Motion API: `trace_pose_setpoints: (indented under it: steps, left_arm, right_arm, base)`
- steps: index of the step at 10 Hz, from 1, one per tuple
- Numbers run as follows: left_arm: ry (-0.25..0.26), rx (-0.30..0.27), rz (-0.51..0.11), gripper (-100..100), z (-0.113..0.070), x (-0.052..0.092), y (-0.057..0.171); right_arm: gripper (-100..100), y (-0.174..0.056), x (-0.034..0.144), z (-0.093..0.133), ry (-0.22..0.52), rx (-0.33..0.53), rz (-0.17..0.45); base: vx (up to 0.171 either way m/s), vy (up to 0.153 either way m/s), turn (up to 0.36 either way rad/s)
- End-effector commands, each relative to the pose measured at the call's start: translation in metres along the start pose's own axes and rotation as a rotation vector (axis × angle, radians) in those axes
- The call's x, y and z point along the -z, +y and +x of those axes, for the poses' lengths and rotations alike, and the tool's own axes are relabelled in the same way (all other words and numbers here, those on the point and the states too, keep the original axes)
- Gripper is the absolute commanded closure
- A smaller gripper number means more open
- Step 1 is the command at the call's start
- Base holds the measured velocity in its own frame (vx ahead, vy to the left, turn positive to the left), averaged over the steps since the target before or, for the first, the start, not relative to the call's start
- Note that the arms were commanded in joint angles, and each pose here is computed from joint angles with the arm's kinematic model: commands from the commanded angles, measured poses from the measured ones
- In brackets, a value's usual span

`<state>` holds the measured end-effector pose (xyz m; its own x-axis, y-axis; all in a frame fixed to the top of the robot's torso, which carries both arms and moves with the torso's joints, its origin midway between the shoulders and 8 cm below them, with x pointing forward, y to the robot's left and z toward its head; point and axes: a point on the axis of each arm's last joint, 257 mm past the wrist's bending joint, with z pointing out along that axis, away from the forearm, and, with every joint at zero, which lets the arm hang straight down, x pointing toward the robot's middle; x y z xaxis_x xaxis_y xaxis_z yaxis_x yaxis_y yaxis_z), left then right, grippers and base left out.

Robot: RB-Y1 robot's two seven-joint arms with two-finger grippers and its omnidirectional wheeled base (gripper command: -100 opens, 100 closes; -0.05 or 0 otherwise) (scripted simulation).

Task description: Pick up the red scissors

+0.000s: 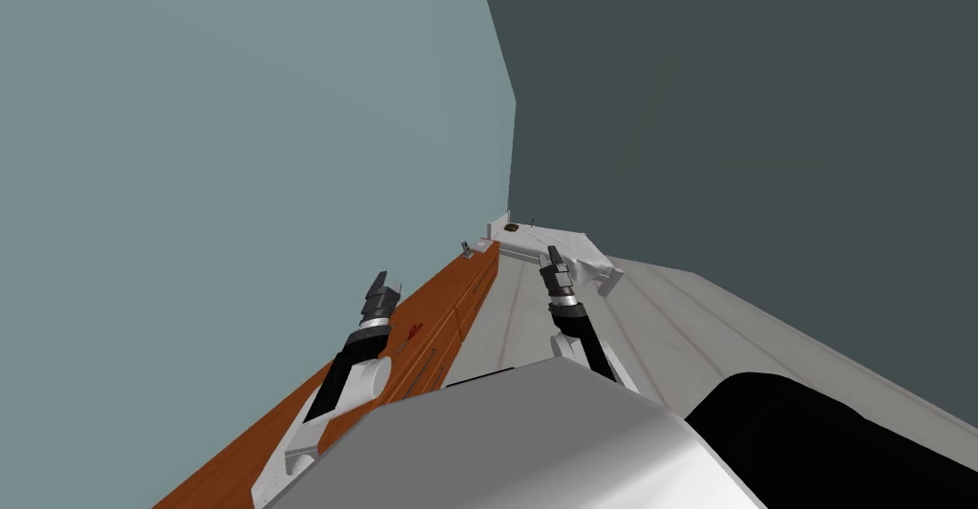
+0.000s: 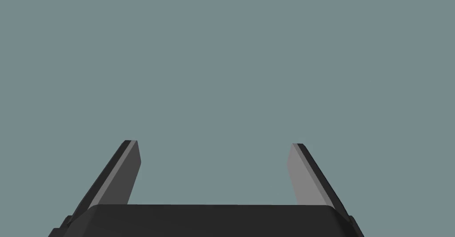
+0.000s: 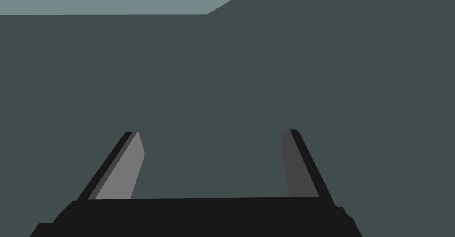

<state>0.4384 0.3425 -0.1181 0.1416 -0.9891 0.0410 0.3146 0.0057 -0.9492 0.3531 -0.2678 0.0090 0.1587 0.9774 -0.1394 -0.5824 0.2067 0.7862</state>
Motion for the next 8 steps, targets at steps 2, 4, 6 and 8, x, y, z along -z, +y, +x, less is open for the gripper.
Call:
trace_pose_setpoints:
  steps: [2,4,6,8]
  left_arm:
    - [-0.022,0.034,-0.082,-100,-0.012,-0.007,0.033]
    - [-0.040,0.058,-0.137,-100,-0.022,-0.010,0.054]
    - [-0.063,0.084,-0.200,-100,-0.034,-0.012,0.079]
    - [-0.084,0.113,-0.250,-100,-0.044,-0.015,0.097]
  right_arm:
    - [0,0.000,0.000,0.000,0.000,0.000,0.000]
    - [0,0.000,0.000,0.000,0.000,0.000,0.000]
    - [0,0.000,0.000,0.000,0.000,0.000,0.000]
    - [0,0.000,0.000,0.000,0.000,0.000,0.000]
  base:
    - [0.021,-0.012,-0.087]
    - [0.023,-0.011,-0.096]
    - [0.018,-0.007,-0.067]
    - [0.015,-0.005,-0.088]
